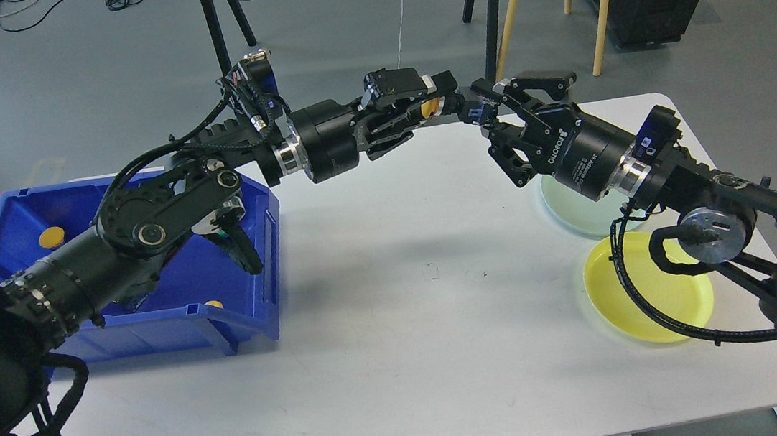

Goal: Pass button and place on color plate
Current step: 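Carry the button with the right gripper onto the yellow plate and release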

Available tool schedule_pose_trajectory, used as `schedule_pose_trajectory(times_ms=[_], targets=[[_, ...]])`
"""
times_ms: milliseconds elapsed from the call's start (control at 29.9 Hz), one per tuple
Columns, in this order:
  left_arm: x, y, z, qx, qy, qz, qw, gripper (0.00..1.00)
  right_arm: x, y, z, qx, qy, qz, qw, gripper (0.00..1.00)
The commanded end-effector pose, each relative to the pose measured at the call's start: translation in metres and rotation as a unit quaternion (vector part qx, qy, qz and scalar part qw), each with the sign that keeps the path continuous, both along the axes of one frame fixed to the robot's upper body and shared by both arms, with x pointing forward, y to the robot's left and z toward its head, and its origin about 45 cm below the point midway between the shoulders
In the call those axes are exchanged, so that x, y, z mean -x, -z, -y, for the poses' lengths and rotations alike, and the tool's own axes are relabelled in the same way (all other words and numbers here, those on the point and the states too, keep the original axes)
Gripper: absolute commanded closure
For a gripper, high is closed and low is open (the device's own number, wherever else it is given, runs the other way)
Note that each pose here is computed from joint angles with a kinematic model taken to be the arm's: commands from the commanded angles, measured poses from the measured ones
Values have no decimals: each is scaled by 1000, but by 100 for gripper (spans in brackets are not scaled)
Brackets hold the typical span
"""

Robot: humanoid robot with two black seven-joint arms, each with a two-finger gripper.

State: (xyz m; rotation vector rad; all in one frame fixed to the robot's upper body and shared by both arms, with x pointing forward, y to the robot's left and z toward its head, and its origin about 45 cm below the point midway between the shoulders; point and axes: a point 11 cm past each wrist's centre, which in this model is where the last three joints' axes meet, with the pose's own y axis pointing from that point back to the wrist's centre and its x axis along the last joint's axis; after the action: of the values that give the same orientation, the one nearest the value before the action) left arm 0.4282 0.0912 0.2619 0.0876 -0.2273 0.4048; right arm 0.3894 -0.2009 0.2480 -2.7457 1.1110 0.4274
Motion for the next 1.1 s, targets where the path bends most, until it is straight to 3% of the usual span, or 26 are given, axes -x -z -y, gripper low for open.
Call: schedule_pose_trajectory(times_ms=[0,67,100,134,167,267,468,668,902,1069], targets=[[2,4,-1,2,-2,-6,1000,96,-2,-1,-2,-3,4,0,1000,99],[1,4,-1,5,-3,-7,1000,87,-3,-2,2,-1,9,0,1000,100],[2,4,-1,6,-3,-9,1000,72,-3,-2,2,0,10,0,1000,100],[1,3,-1,11,-5,-10,1000,49,-4,-2,4,1,13,0,1000,100],[2,4,0,19,-8,-14,1000,32,-5,-2,5,3,18,1,1000,100],[0,0,-1,46,-19,-23,999,13,-7,0,18,2,45,-8,999,100],[-2,2,-9,69,-35,-41,996,8,-12,-15,88,-15,131,-11,991,100],[-20,-22,-41,129,-86,-47,987,7,13,-5,176,2,256,-27,966,100],[-33,-40,-102,117,-139,-20,983,7,81,31,269,237,377,-41,895,100],[-37,-48,-164,70,-186,4,980,5,116,57,289,408,374,-7,833,100]])
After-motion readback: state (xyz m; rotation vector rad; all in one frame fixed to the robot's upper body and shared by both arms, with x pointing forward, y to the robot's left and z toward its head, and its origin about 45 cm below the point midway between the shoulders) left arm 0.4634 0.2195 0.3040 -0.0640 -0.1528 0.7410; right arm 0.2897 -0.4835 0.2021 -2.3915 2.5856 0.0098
